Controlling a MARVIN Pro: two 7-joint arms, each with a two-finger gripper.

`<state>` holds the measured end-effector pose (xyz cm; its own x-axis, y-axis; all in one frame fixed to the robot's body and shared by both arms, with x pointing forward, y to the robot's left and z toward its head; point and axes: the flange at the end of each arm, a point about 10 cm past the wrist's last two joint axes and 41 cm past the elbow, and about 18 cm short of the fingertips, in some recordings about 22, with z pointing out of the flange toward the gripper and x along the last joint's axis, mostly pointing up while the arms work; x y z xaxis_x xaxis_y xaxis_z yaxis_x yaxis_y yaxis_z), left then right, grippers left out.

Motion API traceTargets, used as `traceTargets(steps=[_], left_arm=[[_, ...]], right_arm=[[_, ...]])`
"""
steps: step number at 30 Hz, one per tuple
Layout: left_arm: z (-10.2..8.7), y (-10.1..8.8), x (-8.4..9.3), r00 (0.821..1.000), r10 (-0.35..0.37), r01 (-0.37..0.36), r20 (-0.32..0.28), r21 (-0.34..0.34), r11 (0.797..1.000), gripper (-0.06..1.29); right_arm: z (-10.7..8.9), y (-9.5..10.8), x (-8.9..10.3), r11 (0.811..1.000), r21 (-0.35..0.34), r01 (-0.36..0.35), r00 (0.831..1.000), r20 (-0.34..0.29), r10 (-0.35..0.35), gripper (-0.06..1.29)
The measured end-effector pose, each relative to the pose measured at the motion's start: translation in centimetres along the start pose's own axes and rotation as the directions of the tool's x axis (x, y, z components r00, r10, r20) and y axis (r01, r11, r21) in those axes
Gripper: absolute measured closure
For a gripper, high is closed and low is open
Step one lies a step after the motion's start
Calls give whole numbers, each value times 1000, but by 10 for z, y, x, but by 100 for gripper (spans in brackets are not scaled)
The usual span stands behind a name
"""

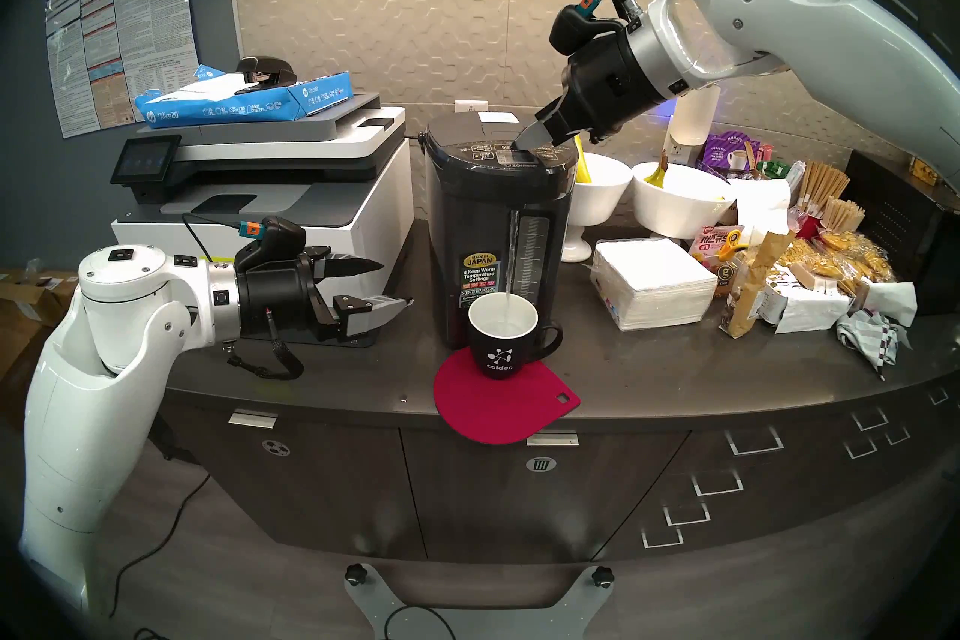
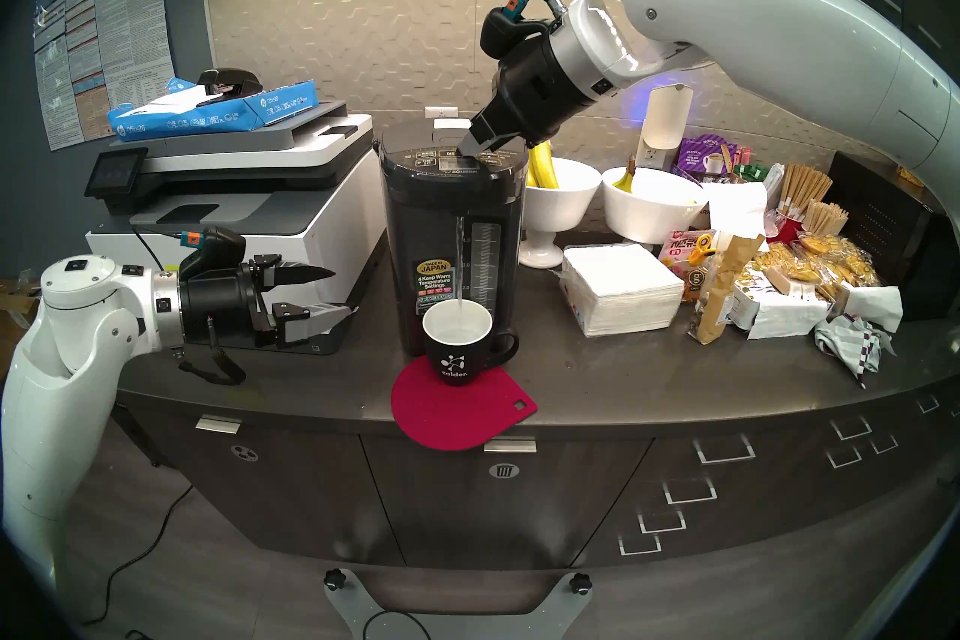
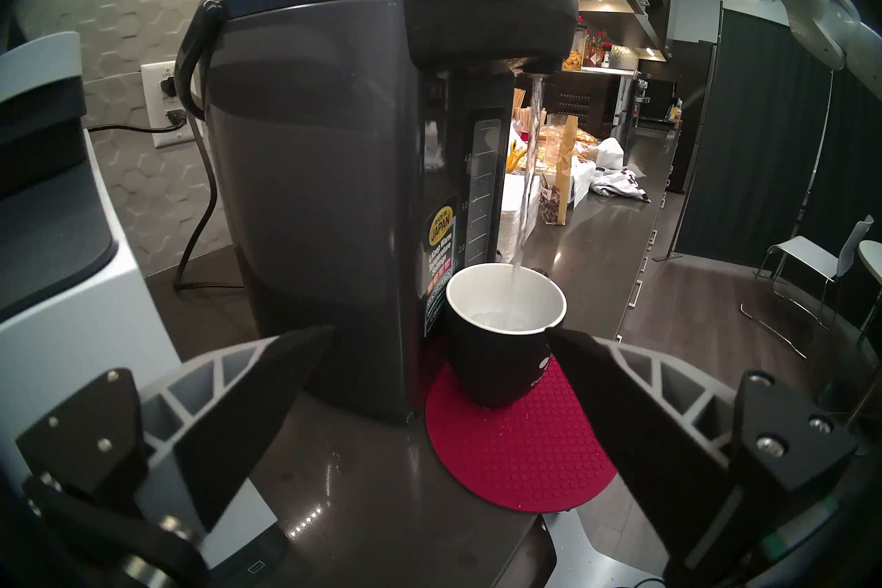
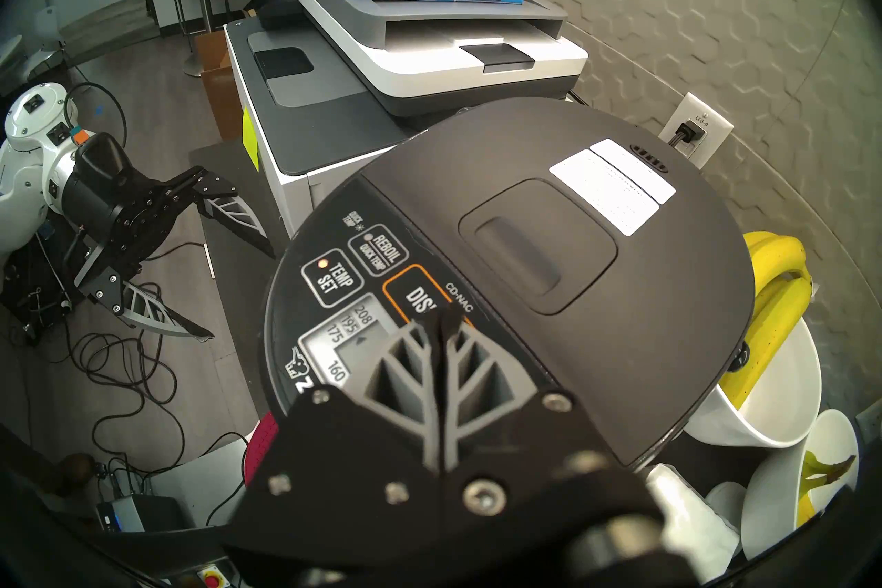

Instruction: Press the water dispenser button and fill the cup

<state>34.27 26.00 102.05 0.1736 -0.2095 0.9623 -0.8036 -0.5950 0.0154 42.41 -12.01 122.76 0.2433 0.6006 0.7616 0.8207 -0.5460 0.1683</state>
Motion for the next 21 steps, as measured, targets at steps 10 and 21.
traceTargets(steps=[10,21], left_arm=[[0,0,0,1000,0,0,0,0,1000,-4],[0,0,0,1000,0,0,0,0,1000,-4]], right_arm=[[0,1,1,1000,1,0,1000,-1,0,125],[0,5,4,1000,13,-12,1000,-1,12,125]])
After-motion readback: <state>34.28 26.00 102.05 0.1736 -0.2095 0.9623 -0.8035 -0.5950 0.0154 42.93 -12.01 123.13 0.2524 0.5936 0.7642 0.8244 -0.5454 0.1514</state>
